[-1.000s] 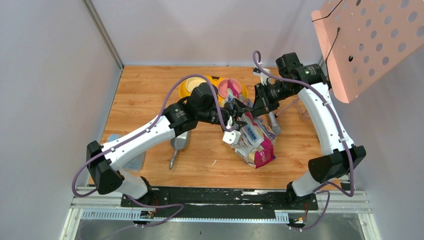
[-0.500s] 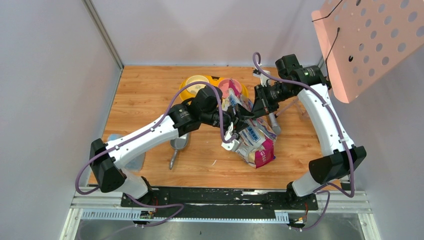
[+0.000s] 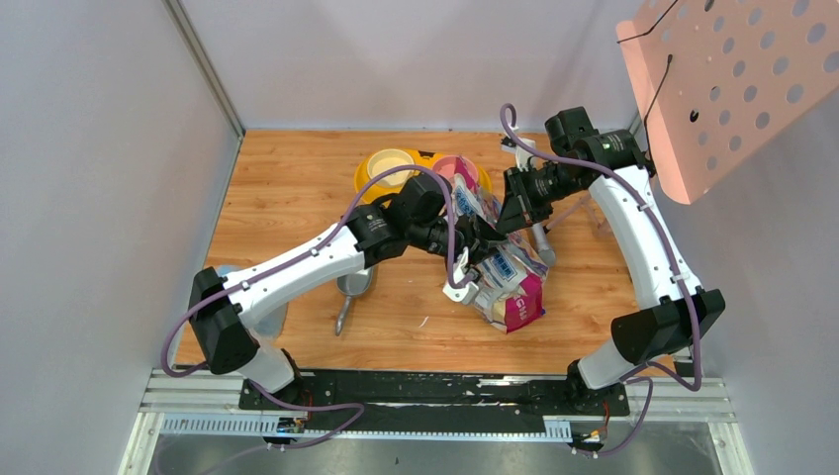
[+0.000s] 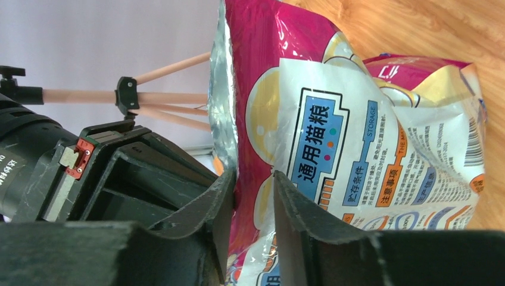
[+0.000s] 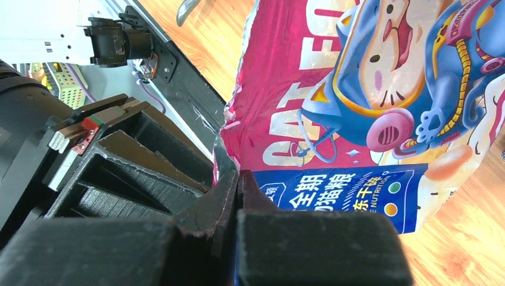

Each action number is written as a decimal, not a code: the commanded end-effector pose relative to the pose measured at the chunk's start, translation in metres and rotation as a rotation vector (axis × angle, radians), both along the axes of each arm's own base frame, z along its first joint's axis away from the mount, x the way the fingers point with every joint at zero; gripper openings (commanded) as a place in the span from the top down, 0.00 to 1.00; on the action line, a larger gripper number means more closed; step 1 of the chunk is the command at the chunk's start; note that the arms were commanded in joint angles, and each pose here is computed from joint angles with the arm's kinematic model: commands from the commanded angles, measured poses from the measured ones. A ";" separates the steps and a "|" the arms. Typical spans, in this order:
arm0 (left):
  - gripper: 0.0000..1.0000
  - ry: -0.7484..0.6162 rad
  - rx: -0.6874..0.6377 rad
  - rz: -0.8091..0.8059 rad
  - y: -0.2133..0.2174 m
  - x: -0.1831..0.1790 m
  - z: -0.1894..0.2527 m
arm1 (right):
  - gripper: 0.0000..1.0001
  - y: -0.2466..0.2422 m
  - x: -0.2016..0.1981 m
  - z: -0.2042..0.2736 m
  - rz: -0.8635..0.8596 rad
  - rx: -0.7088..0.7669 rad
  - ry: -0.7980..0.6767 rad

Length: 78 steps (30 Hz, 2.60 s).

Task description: Serve the pet food

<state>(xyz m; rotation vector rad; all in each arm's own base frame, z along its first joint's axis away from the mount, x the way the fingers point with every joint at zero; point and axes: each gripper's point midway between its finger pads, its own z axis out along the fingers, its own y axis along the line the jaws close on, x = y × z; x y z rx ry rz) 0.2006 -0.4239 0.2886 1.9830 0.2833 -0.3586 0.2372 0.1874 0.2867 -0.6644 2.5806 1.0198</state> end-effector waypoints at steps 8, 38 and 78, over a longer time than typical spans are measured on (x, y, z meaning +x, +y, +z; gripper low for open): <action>0.84 -0.114 0.028 0.093 -0.004 0.025 -0.002 | 1.00 -0.004 0.011 0.009 -0.021 -0.028 -0.095; 0.72 0.174 0.006 0.596 0.077 0.042 0.030 | 1.00 -0.060 0.073 0.072 -0.284 -0.247 -0.537; 0.52 1.613 -0.156 1.194 0.042 0.130 0.025 | 0.67 -0.040 0.099 0.023 -0.205 -0.401 -0.485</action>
